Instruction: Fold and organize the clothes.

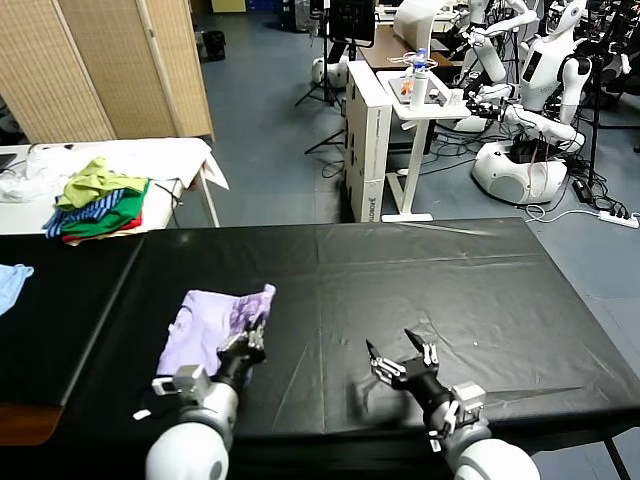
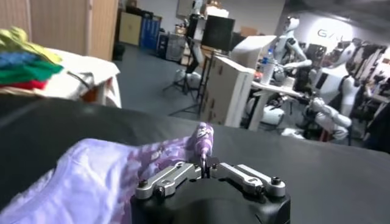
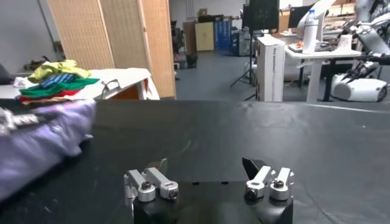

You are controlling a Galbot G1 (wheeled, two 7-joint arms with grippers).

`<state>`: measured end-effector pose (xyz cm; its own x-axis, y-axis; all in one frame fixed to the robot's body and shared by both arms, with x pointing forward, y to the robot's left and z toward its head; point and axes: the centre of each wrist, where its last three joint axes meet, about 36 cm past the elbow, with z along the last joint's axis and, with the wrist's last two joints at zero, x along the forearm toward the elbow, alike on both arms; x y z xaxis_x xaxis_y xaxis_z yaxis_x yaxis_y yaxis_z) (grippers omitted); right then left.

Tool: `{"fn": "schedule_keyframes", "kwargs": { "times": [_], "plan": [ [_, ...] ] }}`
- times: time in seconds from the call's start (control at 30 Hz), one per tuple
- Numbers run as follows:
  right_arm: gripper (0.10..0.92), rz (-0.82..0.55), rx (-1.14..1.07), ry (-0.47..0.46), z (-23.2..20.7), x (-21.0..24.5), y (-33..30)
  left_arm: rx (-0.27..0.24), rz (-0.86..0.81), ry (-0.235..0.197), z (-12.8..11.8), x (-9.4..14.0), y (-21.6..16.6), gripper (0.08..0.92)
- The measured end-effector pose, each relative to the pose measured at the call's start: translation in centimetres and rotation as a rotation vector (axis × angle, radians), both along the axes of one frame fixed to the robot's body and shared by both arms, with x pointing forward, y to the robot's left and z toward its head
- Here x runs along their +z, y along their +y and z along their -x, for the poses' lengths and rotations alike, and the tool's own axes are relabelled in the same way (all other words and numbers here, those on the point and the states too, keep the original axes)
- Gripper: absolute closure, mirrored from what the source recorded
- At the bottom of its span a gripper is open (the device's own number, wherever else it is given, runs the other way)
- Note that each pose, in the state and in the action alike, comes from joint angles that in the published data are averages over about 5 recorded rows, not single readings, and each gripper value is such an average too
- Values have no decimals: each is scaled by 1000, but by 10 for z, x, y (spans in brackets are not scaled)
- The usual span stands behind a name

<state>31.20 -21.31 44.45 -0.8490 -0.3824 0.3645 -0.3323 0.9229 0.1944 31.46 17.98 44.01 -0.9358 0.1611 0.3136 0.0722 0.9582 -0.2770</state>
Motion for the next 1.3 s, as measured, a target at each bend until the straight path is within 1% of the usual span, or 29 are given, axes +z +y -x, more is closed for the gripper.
{"fn": "schedule_keyframes", "kwargs": {
  "times": [0.03,0.1,0.13,0.17,0.23,0.27,0.37,0.4,0.47,0.6,0.87,0.93,0.97,1.07,1.1,1.17,1.2,1.3],
  "plan": [
    [115,-16,7,13,-3,0,2,-8,5,1,1,-1,-3,793],
    [115,-50,22,35,-9,0,8,-25,15,2,4,-2,-6,704],
    [115,-66,31,44,-12,-1,11,-34,20,1,5,-2,-7,647],
    [115,-81,40,52,-15,-2,15,-43,25,-2,7,-2,-8,572],
    [115,-105,59,68,-21,-4,24,-58,34,-12,10,-2,-8,458],
    [115,-115,70,76,-25,-6,29,-63,35,-19,11,-1,-7,382],
    [115,-139,106,99,-33,-12,46,-62,23,-44,14,0,-2,208],
    [115,-146,117,108,-36,-14,52,-57,13,-51,14,1,0,165],
    [115,-158,136,126,-41,-19,63,-44,-10,-63,14,1,5,112],
    [115,-173,164,155,-49,-29,85,-23,-56,-74,16,-1,15,94],
    [117,-181,170,190,-57,-45,106,3,-95,-76,19,-3,24,92],
    [142,-181,166,195,-58,-48,107,9,-100,-77,19,-3,26,92],
    [173,-180,165,197,-58,-49,107,12,-101,-77,19,-4,27,92],
    [328,-179,162,201,-59,-51,108,18,-107,-78,20,-4,29,93],
    [404,-178,161,201,-60,-52,108,19,-108,-78,20,-4,30,93],
    [518,-177,158,201,-60,-52,107,22,-111,-77,20,-4,31,93],
    [594,-176,156,201,-60,-52,107,24,-112,-77,21,-5,32,93],
    [774,-175,147,198,-59,-52,103,29,-115,-76,22,-5,33,92]
  ]
}}
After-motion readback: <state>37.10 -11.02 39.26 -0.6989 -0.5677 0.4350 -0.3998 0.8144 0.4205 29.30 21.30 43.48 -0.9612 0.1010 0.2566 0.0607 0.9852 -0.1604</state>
